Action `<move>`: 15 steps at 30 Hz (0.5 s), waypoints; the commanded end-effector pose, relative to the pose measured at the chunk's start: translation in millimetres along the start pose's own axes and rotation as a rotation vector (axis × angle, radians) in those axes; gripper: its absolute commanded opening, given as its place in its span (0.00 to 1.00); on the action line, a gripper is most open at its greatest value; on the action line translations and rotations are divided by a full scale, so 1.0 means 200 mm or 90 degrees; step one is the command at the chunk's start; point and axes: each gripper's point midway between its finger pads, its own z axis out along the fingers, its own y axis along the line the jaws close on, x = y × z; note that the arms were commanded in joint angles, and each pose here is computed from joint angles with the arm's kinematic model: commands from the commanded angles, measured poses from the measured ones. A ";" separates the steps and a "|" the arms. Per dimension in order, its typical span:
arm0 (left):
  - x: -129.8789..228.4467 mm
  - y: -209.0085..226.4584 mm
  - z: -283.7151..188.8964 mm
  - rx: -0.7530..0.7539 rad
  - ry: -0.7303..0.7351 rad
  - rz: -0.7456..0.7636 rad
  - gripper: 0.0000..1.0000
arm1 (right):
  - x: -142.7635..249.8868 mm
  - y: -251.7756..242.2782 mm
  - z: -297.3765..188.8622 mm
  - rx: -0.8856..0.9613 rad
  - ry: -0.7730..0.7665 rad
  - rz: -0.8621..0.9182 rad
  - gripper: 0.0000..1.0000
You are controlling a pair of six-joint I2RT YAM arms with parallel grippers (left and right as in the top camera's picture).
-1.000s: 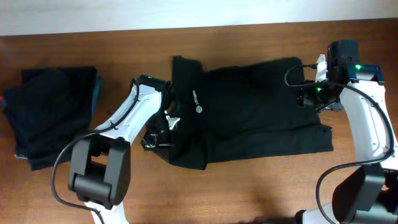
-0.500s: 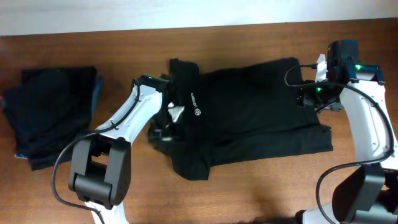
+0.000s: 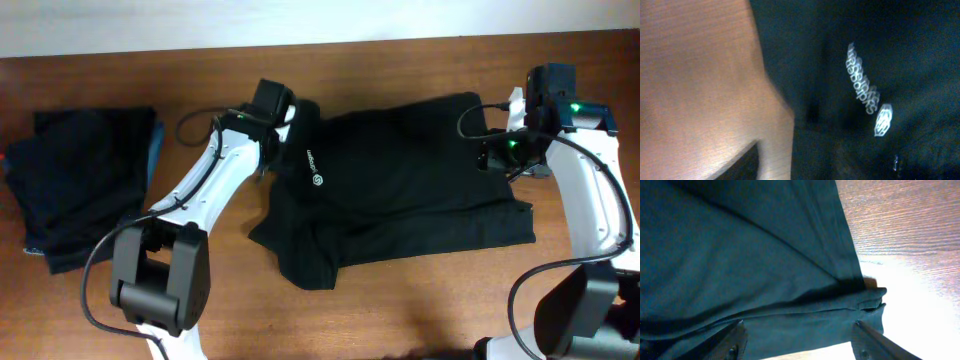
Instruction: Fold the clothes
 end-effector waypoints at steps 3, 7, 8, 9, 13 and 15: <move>-0.15 -0.11 -0.03 0.077 -0.071 0.007 0.00 | 0.01 0.00 0.04 -0.002 0.015 -0.003 0.59; -0.08 -0.16 0.09 0.112 -0.030 0.008 0.01 | -0.01 0.01 0.05 -0.004 0.009 -0.003 0.55; -0.07 -0.17 0.12 0.116 -0.020 0.008 0.00 | -0.02 0.01 0.06 -0.009 0.006 -0.003 0.51; -0.05 -0.18 0.15 0.121 -0.010 0.008 0.00 | -0.03 0.03 0.09 -0.020 0.005 -0.004 0.42; 0.01 -0.21 0.24 0.146 0.021 0.007 0.00 | -0.03 0.05 0.28 -0.037 0.048 -0.002 0.32; 0.04 -0.22 0.27 0.151 0.037 0.005 0.00 | -0.03 0.06 0.38 -0.052 0.066 -0.005 0.31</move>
